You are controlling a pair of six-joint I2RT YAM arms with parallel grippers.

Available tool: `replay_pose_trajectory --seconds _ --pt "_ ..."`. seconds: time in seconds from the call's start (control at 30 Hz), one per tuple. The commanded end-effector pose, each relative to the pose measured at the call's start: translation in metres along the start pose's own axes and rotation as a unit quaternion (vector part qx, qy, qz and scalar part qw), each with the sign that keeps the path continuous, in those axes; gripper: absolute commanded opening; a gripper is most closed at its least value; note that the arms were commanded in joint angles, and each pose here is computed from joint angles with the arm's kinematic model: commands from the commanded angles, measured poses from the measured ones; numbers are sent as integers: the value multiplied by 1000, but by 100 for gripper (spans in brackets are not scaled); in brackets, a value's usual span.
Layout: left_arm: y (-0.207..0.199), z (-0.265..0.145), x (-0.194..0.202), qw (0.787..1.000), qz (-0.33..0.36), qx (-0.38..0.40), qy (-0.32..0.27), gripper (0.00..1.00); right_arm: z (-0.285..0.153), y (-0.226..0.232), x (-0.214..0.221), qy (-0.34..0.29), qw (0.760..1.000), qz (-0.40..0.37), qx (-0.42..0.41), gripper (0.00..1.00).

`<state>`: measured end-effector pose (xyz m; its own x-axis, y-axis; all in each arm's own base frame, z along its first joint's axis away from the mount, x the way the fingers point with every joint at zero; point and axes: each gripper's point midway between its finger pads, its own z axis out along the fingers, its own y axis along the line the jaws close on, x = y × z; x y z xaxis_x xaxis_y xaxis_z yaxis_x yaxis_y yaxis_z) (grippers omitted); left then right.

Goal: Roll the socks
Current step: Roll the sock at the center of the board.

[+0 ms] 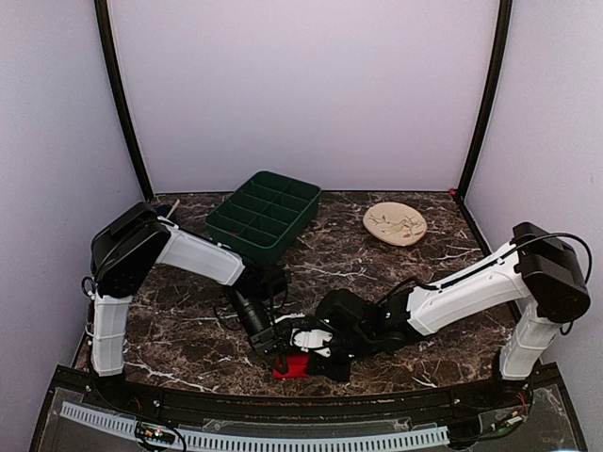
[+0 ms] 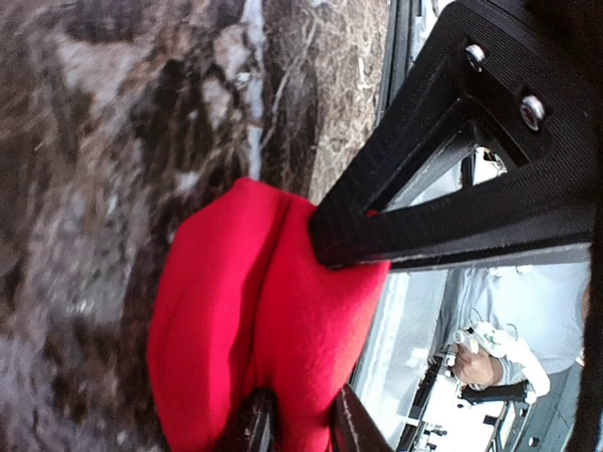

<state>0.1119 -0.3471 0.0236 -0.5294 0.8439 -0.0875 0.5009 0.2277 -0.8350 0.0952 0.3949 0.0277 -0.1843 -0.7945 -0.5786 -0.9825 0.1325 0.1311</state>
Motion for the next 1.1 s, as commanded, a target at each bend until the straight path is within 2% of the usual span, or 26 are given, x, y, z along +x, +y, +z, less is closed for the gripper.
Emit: replay_pose_trajectory --seconds 0.0,0.2,0.53,0.77,1.07 --pt "30 -10 16 995 -12 -96 9 24 6 -2 16 24 999 35 -18 4" --pt "23 -31 5 993 0 -114 -39 26 6 -1 17 26 998 54 -38 3" --pt "15 -39 2 992 3 -114 -62 27 8 -1 16 31 996 65 -50 3" --pt "5 -65 -6 983 21 -145 -114 27 10 -3 17 41 995 76 -58 3" --pt "14 -103 -13 946 31 -265 -183 29 7 -4 12 44 989 115 -86 3"
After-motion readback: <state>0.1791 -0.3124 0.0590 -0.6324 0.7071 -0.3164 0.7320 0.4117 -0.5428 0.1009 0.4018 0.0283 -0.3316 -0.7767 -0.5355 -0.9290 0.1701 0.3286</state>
